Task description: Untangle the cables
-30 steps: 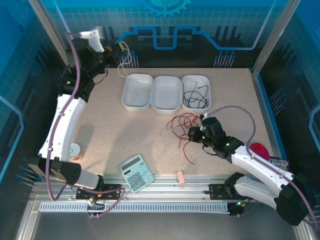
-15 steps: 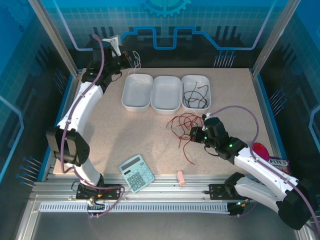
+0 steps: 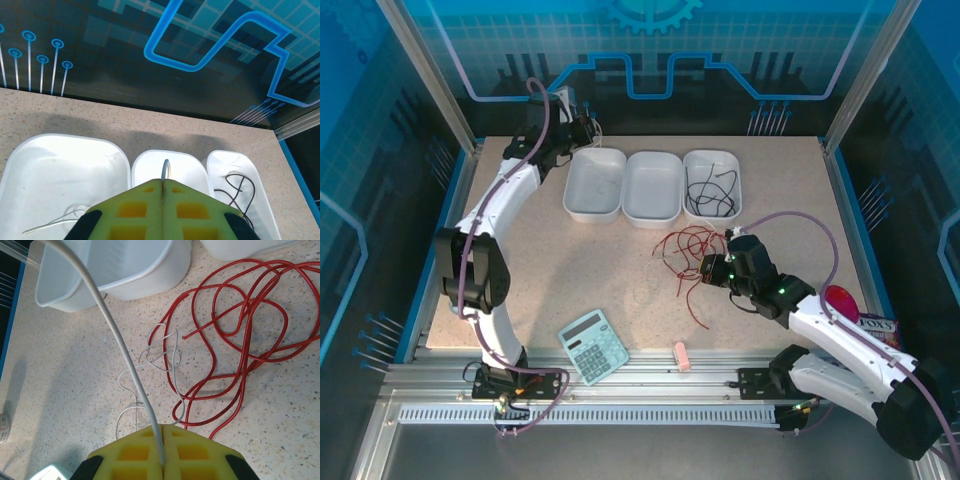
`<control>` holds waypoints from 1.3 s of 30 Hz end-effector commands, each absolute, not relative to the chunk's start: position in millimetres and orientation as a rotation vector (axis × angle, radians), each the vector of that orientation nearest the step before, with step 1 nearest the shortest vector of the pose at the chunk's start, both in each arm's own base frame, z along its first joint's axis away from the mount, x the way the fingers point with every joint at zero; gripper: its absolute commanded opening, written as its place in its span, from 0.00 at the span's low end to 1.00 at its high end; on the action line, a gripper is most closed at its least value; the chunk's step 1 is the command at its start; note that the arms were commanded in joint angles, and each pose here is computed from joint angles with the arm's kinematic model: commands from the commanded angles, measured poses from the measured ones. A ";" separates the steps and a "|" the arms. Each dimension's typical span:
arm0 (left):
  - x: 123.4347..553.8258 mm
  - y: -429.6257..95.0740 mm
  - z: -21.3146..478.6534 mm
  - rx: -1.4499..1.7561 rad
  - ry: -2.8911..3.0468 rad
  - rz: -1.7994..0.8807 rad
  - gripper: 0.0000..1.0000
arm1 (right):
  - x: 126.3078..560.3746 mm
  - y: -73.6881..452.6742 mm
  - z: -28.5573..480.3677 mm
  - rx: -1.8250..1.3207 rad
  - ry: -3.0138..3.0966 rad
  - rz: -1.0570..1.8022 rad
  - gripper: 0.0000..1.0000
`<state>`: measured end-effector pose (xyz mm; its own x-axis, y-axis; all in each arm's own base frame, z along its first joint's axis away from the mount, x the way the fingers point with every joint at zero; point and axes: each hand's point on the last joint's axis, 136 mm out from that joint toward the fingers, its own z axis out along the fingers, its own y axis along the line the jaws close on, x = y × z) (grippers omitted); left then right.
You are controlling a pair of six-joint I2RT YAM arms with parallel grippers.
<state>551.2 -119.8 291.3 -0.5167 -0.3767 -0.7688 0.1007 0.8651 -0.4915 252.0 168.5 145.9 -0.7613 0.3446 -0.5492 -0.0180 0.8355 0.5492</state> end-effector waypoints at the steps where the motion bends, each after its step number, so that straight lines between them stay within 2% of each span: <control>1: 558.5 -117.9 281.2 -0.197 2.052 -0.547 0.00 | 257.3 163.7 158.3 0.258 2.313 0.694 0.00; 7: 560.7 -122.1 247.1 -0.215 2.135 -0.535 0.00 | 257.4 164.1 160.2 0.257 2.307 0.701 0.00; 9: 560.9 -124.6 237.4 -0.223 2.162 -0.538 0.08 | 256.9 163.9 160.7 0.256 2.306 0.701 0.00; 14: 561.7 -130.9 220.1 -0.213 2.215 -0.527 0.20 | 256.4 163.3 163.0 0.257 2.300 0.704 0.00; 19: 560.5 -131.2 220.8 -0.207 2.228 -0.514 0.37 | 256.8 163.3 165.0 0.257 2.296 0.705 0.00; 25: 553.4 -127.6 238.0 -0.199 2.210 -0.500 0.46 | 257.8 164.8 166.1 0.251 2.298 0.707 0.00; 31: 530.7 -129.8 262.1 -0.154 2.189 -0.500 0.73 | 259.1 166.6 167.6 0.246 2.299 0.710 0.00; 33: 519.1 -130.7 268.6 -0.144 2.181 -0.501 0.88 | 259.2 166.9 167.4 0.245 2.301 0.711 0.00; 34: 514.0 -131.5 270.5 -0.139 2.178 -0.503 0.98 | 259.4 167.0 167.9 0.247 2.299 0.713 0.00; 39: 477.9 -137.0 279.4 -0.104 2.157 -0.514 0.99 | 259.1 168.4 168.3 0.243 2.298 0.722 0.00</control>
